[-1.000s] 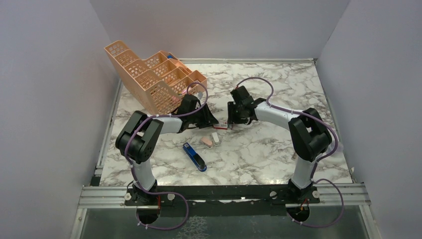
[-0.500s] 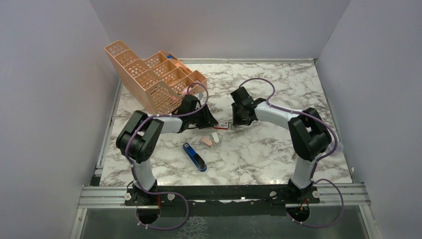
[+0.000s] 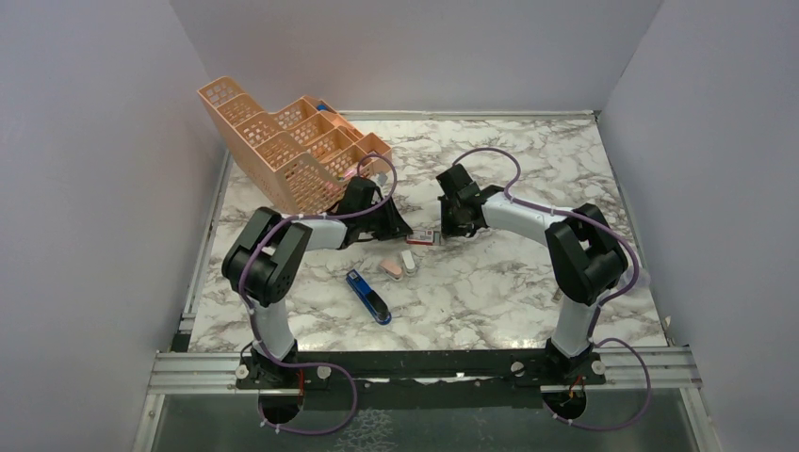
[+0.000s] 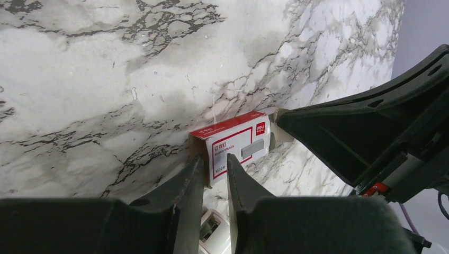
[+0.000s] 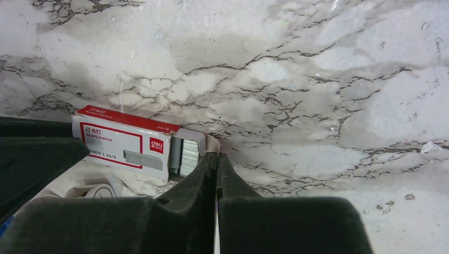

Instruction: Load the staples into the stapler

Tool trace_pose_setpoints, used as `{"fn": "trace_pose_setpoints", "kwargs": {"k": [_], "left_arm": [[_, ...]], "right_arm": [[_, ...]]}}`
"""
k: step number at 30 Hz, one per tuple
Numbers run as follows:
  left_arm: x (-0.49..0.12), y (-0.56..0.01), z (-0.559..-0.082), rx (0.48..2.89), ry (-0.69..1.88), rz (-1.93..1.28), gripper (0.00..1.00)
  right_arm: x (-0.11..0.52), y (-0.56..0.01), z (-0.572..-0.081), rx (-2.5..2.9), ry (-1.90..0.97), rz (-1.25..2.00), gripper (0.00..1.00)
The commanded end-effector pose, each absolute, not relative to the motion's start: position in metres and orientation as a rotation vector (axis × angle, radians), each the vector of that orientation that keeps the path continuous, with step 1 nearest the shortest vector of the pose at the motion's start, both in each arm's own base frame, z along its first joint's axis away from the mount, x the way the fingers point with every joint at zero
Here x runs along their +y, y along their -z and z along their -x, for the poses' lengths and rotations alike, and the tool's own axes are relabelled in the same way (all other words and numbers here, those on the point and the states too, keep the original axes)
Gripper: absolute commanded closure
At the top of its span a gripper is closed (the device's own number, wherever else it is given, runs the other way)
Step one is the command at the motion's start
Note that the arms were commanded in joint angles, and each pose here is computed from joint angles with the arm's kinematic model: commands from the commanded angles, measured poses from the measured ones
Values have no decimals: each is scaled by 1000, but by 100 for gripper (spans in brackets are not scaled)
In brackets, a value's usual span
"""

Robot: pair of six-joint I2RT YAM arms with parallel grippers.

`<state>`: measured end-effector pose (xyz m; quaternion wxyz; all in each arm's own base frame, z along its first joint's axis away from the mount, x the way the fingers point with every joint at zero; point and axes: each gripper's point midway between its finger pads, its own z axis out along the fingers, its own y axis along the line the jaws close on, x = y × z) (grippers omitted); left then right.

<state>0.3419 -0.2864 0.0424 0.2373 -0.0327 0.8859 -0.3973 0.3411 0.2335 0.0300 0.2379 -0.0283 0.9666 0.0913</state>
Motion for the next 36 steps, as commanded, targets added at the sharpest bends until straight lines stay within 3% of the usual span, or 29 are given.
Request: {"fn": "trace_pose_setpoints", "kwargs": {"k": [1,10,36], "left_arm": [[-292,-45,-350,2400,1114,48,79],[-289,-42,-353,2395,1075,43,100],[-270,-43,-383,2395,827,-26,100]], "right_arm": [[237,-25,-338,2660,-261,77,94],[234,-26,-338,2654,-246,77,99],[132,-31,-354,2594,-43,-128,99]]}}
